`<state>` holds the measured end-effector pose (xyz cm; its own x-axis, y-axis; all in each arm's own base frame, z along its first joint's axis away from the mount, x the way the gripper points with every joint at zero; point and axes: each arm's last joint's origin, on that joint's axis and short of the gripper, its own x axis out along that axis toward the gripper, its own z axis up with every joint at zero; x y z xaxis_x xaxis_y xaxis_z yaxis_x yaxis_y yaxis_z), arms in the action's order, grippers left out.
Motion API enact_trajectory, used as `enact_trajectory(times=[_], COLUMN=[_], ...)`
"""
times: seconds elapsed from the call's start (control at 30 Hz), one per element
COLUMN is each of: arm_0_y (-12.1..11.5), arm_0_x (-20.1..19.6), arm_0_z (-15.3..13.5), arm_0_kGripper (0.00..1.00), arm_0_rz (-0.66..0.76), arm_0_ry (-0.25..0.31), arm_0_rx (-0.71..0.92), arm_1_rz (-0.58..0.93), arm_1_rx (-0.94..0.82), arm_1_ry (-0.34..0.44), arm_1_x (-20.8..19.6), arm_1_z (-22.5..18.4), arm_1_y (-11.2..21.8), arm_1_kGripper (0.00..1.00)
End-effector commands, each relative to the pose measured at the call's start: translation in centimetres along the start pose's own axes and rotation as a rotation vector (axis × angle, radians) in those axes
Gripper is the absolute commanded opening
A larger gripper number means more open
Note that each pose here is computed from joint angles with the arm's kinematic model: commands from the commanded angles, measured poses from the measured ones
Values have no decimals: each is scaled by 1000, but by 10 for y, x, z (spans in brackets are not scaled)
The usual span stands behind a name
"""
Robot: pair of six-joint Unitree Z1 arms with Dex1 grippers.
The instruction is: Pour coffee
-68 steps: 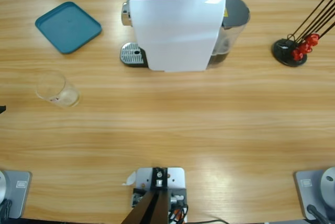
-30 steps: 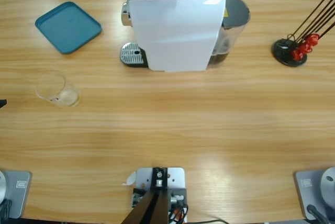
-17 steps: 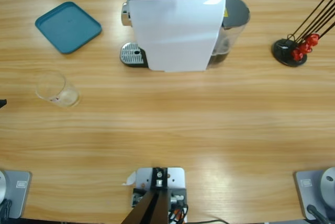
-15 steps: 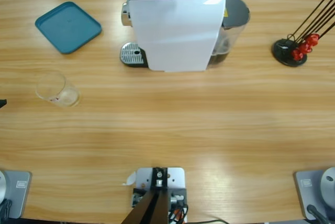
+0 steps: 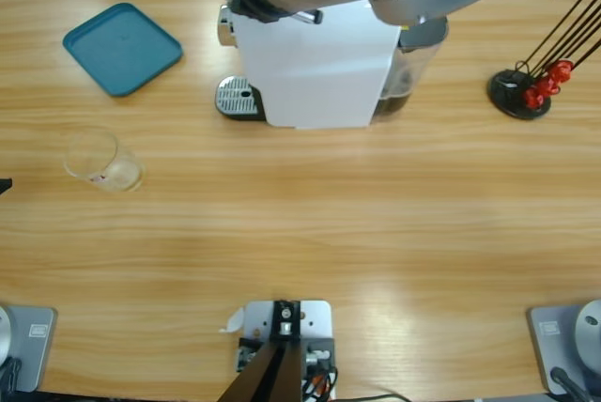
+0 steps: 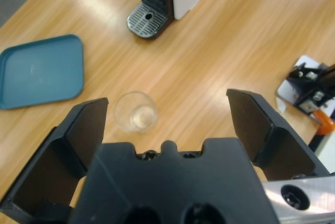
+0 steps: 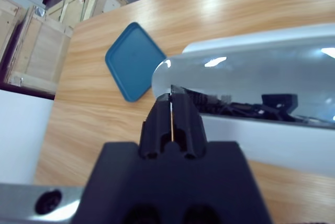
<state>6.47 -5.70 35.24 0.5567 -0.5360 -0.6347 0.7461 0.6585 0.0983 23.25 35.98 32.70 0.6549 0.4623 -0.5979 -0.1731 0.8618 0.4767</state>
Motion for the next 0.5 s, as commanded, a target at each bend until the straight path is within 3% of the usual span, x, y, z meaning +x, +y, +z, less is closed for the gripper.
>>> enact_trajectory(times=[0.03, 0.1, 0.13, 0.17, 0.23, 0.33, 0.4, 0.5], arm_0_y=[0, 0, 0, 0, 0, 1, 1, 1], arm_0_x=[6, 5, 5, 5, 5, 8, 8, 8], arm_0_z=[-5, -4, -3, -1, 0, 4, 6, 7], arm_0_kGripper=[982, 982, 982, 982, 982, 982, 982, 982], arm_0_rz=[-1, 0, 1, 1, 0, 0, -5, -19], arm_0_ry=[22, 17, 13, 11, 6, -7, -19, -27], arm_0_rx=[-3, -3, -3, -3, -2, -2, -1, 0], arm_1_rz=[-262, -222, -196, -174, -130, -75, -3, 21], arm_1_rx=[-176, -291, -350, -406, -484, -622, -663, -707], arm_1_ry=[117, 74, 52, 27, -13, -52, -28, 69], arm_1_x=[53, 32, 17, 2, -27, -66, -98, -136], arm_1_z=[-58, -41, -31, -22, -7, 10, 19, 23], arm_1_y=[-44, -36, -32, -29, -26, -26, -27, -39], arm_1_kGripper=[0, 49, 583, 908, 992, 1000, 1000, 1000])
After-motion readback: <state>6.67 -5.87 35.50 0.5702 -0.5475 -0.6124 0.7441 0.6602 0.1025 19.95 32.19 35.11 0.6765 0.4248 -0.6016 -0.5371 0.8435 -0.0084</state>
